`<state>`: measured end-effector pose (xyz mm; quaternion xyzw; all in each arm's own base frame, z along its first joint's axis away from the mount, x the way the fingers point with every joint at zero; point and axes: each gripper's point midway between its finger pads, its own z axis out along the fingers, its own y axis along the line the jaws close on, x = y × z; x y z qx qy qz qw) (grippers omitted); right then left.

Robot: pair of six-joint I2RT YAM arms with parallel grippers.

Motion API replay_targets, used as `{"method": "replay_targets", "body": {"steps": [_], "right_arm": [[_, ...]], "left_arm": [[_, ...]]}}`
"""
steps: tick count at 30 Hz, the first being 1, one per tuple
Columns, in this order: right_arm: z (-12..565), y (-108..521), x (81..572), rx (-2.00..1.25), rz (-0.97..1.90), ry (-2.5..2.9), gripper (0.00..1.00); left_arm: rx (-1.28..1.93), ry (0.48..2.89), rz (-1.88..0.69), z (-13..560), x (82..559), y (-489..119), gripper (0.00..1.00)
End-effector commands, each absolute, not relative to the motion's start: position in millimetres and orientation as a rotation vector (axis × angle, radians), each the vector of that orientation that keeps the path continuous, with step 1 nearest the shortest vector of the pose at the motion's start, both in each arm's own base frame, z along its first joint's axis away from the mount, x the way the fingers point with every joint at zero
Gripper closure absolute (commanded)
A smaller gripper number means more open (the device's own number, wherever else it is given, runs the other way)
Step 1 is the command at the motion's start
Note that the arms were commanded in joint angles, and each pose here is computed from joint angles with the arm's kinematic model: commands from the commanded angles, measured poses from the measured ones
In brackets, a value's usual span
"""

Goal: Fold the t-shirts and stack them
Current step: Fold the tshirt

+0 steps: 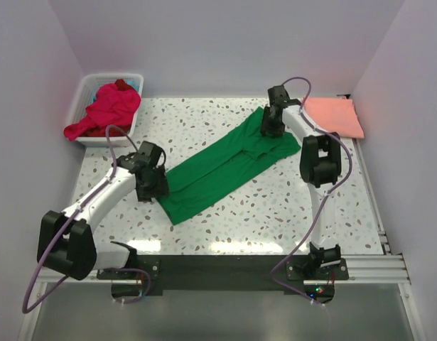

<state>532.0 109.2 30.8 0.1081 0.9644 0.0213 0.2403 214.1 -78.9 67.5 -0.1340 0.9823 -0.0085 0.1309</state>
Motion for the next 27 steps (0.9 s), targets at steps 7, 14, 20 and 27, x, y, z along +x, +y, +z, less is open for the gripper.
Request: {"method": "replay_targets", "body": {"steps": [7, 14, 20, 27], "right_arm": [[219, 130, 567, 0.182, 0.259, 2.167, 0.46], [240, 133, 503, 0.163, 0.306, 2.182, 0.44], [209, 141, 437, 0.088, 0.298, 2.26, 0.41], [189, 168, 383, -0.013, 0.368, 2.302, 0.41]], "left_arm": [[-0.165, 2.447, -0.322, 158, 351, -137, 0.39], [-0.051, 2.444, -0.507, 134, 432, -195, 0.39], [0.144, 2.38, -0.586, 130, 472, -246, 0.39], [0.336, 2.335, -0.541, 124, 499, -287, 0.39]]}}
